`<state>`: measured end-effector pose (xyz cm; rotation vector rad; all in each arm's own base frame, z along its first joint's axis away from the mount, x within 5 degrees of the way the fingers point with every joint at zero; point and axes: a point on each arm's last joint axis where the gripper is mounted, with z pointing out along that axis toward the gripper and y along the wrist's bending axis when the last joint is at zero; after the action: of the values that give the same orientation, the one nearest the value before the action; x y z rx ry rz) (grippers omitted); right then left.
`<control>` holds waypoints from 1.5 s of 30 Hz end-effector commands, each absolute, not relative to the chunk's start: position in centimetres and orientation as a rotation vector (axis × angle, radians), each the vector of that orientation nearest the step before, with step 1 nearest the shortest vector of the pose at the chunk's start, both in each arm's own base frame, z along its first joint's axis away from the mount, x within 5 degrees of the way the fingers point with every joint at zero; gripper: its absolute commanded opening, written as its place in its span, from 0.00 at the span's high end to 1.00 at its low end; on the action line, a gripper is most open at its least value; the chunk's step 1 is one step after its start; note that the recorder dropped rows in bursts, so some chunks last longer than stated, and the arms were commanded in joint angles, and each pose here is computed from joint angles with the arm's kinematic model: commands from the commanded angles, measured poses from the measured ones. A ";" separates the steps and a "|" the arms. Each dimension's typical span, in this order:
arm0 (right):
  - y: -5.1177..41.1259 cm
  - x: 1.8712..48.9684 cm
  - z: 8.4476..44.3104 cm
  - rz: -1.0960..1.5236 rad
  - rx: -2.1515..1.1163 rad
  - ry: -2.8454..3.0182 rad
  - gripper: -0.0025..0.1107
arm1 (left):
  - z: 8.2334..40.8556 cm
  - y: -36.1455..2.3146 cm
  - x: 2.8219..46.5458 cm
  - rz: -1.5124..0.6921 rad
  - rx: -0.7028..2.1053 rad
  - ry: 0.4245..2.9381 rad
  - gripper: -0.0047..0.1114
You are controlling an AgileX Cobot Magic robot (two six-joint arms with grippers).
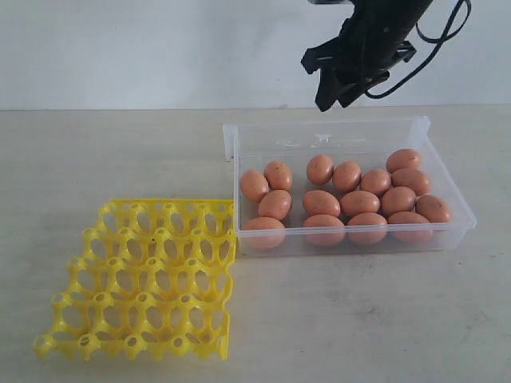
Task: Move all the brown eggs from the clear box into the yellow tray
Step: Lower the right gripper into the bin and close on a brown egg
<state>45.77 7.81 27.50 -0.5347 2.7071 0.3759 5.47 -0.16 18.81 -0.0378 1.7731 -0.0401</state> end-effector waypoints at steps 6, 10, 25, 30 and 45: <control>8.2 47.0 23.2 0.476 -0.402 2.821 0.44 | 18.8 -0.2 5.5 -0.039 -0.029 1.767 0.92; 8.8 47.5 20.9 0.577 -0.336 2.865 0.44 | 18.8 -0.2 5.5 -0.039 -0.029 1.767 0.92; 8.7 49.2 16.3 0.534 -0.223 2.866 0.44 | 18.8 -0.2 5.5 -0.039 -0.029 1.767 0.92; 8.6 49.7 16.0 0.519 -0.210 2.820 0.44 | 18.8 -0.2 5.5 -0.039 -0.029 1.767 0.92; 9.1 50.0 16.3 0.540 -0.383 2.736 0.44 | 18.8 -0.2 5.5 -0.039 -0.029 1.767 0.92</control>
<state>49.99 8.99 16.03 -0.2994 2.7593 0.5395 5.47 -0.16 18.81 -0.0378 1.7731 -0.0401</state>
